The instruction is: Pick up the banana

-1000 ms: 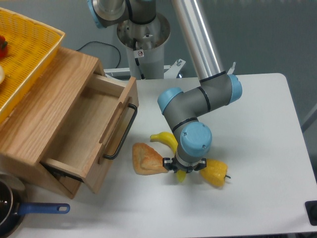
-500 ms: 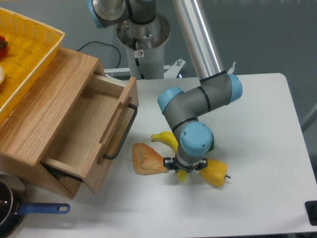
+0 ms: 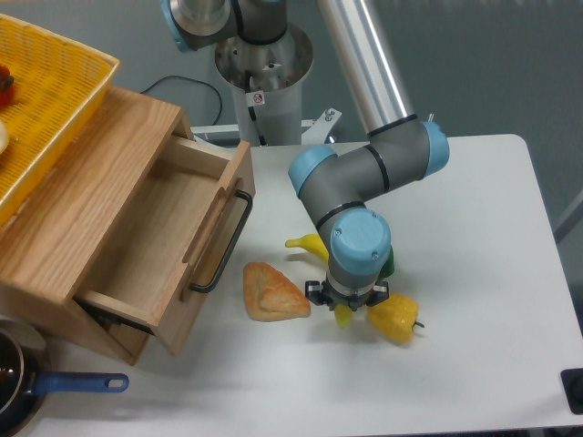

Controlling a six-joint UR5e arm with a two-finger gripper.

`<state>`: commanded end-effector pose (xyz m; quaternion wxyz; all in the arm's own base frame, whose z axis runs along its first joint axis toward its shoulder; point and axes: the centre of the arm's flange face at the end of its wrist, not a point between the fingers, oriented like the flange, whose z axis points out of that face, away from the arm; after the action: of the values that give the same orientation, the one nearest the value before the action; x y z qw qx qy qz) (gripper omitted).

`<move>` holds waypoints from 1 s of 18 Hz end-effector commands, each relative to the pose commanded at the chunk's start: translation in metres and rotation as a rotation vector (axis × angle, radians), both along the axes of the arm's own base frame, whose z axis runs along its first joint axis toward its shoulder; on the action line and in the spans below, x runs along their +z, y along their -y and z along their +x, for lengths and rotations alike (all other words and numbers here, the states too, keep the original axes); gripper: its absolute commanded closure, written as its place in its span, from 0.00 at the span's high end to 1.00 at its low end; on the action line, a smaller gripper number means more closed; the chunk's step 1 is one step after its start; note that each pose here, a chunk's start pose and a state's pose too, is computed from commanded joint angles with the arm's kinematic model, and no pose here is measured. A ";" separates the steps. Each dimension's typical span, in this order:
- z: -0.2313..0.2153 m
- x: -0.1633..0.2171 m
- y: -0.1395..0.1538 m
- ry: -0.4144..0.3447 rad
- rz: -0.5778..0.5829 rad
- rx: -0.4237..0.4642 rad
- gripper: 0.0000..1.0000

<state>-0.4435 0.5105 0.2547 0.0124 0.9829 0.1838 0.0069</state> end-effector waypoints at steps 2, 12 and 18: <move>0.002 0.012 0.000 -0.010 0.012 -0.015 0.11; 0.036 0.066 -0.014 -0.060 0.048 -0.276 0.11; 0.043 0.079 -0.015 -0.069 0.053 -0.305 0.11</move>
<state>-0.4010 0.5253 0.3340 -0.0192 0.9990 0.0323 -0.0241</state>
